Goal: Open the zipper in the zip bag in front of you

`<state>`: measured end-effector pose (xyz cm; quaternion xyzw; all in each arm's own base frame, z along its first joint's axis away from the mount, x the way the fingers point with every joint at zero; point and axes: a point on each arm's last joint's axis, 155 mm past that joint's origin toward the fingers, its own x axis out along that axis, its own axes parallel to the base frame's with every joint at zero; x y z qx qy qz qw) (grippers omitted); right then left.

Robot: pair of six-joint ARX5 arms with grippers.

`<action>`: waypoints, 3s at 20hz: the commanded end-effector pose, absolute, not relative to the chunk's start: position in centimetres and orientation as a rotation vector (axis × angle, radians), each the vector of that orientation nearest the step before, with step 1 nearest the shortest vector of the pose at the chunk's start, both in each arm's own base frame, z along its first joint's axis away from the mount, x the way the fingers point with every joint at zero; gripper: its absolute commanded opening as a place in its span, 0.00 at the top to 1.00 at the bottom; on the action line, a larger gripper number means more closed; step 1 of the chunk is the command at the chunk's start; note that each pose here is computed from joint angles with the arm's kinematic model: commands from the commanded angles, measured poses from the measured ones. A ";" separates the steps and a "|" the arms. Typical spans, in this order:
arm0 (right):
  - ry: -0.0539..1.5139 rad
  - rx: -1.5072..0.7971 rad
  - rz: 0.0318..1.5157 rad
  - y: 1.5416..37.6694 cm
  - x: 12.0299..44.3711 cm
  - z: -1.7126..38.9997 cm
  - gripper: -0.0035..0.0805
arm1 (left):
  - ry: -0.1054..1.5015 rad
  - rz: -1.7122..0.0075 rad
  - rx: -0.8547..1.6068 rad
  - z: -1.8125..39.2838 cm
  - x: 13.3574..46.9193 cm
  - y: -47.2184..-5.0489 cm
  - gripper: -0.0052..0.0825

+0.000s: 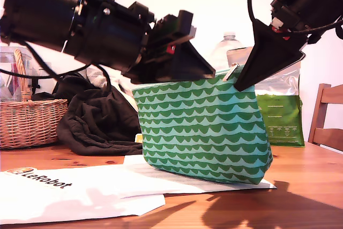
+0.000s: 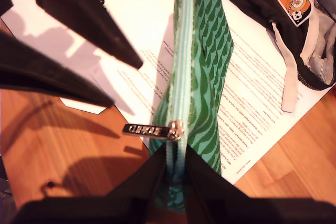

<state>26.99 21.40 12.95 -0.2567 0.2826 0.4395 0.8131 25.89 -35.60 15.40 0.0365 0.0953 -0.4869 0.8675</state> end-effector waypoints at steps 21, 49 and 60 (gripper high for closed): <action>0.588 -0.483 0.959 22.2 26.9 13.6 0.97 | 0.188 -1.000 0.096 15.2 26.1 -37.3 0.79; 0.605 -0.718 0.846 19.1 28.3 12.1 0.97 | 0.229 -1.108 0.054 16.3 24.7 -37.7 0.97; 0.642 -0.742 0.830 18.4 28.0 11.5 0.97 | 0.271 -1.030 0.047 16.1 27.6 -34.8 0.97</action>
